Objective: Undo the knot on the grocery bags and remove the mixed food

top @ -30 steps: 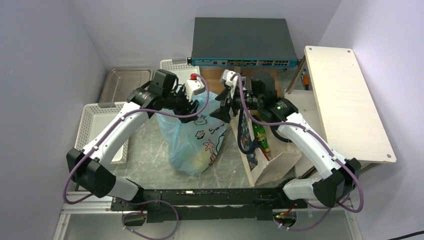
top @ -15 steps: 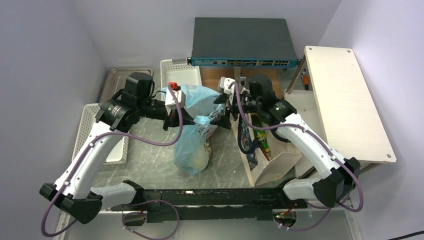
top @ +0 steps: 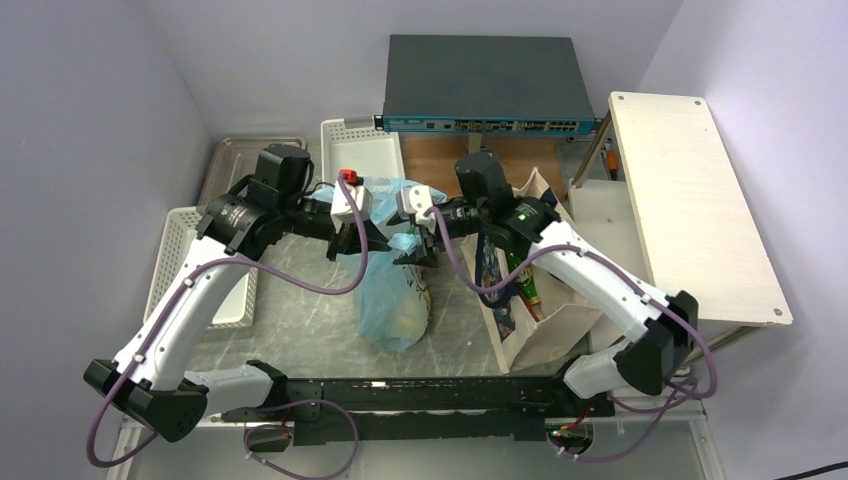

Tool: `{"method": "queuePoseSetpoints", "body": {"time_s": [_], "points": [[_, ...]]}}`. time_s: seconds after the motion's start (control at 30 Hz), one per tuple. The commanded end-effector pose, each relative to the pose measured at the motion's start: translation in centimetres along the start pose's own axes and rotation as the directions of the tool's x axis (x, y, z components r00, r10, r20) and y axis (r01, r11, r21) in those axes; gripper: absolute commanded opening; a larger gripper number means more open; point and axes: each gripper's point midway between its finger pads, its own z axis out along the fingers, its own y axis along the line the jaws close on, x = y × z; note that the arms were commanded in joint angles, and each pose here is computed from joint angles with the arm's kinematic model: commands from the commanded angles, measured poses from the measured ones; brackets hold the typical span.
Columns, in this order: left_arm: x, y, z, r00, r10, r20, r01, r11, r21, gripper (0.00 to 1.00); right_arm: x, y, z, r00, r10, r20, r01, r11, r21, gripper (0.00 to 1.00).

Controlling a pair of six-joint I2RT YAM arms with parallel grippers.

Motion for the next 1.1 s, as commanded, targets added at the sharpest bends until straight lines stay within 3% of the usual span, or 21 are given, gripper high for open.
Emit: {"method": "queuePoseSetpoints", "body": {"time_s": [0.0, 0.1, 0.2, 0.27, 0.37, 0.43, 0.53, 0.63, 0.7, 0.77, 0.83, 0.87, 0.9, 1.07], "points": [[-1.9, -0.3, -0.8, 0.993, 0.116, 0.024, -0.116, 0.993, 0.005, 0.0, 0.6, 0.2, 0.7, 0.994, -0.11, -0.007, 0.109, 0.992, -0.055, 0.59], [-1.1, -0.7, -1.2, 0.994, 0.105, -0.019, -0.105, 0.994, 0.009, 0.01, 1.5, 0.7, 0.6, 0.992, -0.119, -0.03, 0.117, 0.99, -0.075, 0.38], [-0.1, -1.3, -1.6, 0.994, 0.102, -0.047, -0.102, 0.995, 0.003, 0.1, 1.7, 1.5, 0.2, 0.993, -0.11, -0.039, 0.106, 0.99, -0.095, 0.0], [0.9, -1.4, -2.1, 0.992, 0.098, -0.075, -0.1, 0.995, -0.024, 0.22, 1.9, 1.3, -0.1, 0.994, -0.1, -0.05, 0.097, 0.994, -0.057, 0.0], [3.2, -0.9, -3.4, 0.987, 0.091, -0.13, -0.104, 0.989, -0.101, 0.5, 1.8, 0.9, -0.9, 0.995, -0.083, -0.057, 0.083, 0.997, -0.002, 0.0], [4.8, 0.0, -4.0, 0.984, 0.094, -0.152, -0.117, 0.982, -0.151, 0.63, 1.5, 1.0, -1.5, 0.996, -0.077, -0.053, 0.078, 0.997, 0.019, 0.0], [6.8, 0.8, -3.6, 0.971, 0.142, -0.193, -0.171, 0.975, -0.143, 0.72, 1.5, 1.0, -1.8, 0.996, -0.069, -0.051, 0.071, 0.997, 0.041, 0.0], [6.7, 1.6, -2.3, 0.98, 0.122, -0.155, -0.14, 0.984, -0.11, 0.76, 1.5, 0.6, -2.0, 0.998, -0.051, -0.049, 0.054, 0.996, 0.072, 0.0], [6.6, 1.8, -1.2, 0.983, 0.122, -0.135, -0.133, 0.988, -0.074, 0.85, 1.3, 0.4, -2.1, 0.998, -0.039, -0.04, 0.042, 0.996, 0.081, 0.0], [7.4, 1.7, -0.1, 0.98, 0.123, -0.154, -0.131, 0.991, -0.042, 0.83, 1.3, 0.1, -2.1, 0.999, -0.022, -0.042, 0.026, 0.995, 0.097, 0.0], [8.9, 1.4, 0.3, 0.972, 0.11, -0.209, -0.116, 0.993, -0.017, 0.75, 1.5, 0.1, -2.6, 0.999, -0.012, -0.052, 0.017, 0.994, 0.109, 0.0], [9.7, 1.2, 0.1, 0.966, 0.089, -0.241, -0.096, 0.995, -0.014, 0.66, 1.8, 0.1, -2.9, 0.998, -0.01, -0.063, 0.017, 0.993, 0.115, 0.0], [10.6, 1.0, -0.4, 0.959, 0.068, -0.274, -0.077, 0.997, -0.022, 0.48, 2.1, 0.1, -3.4, 0.997, -0.007, -0.074, 0.016, 0.992, 0.129, 0.0], [13.4, 1.7, -5.7, 0.946, -0.019, -0.324, -0.044, 0.981, -0.187, 0.0, 4.0, 0.1, -6.5, 0.992, 0.017, -0.127, 0.009, 0.979, 0.206, 0.0]]}}
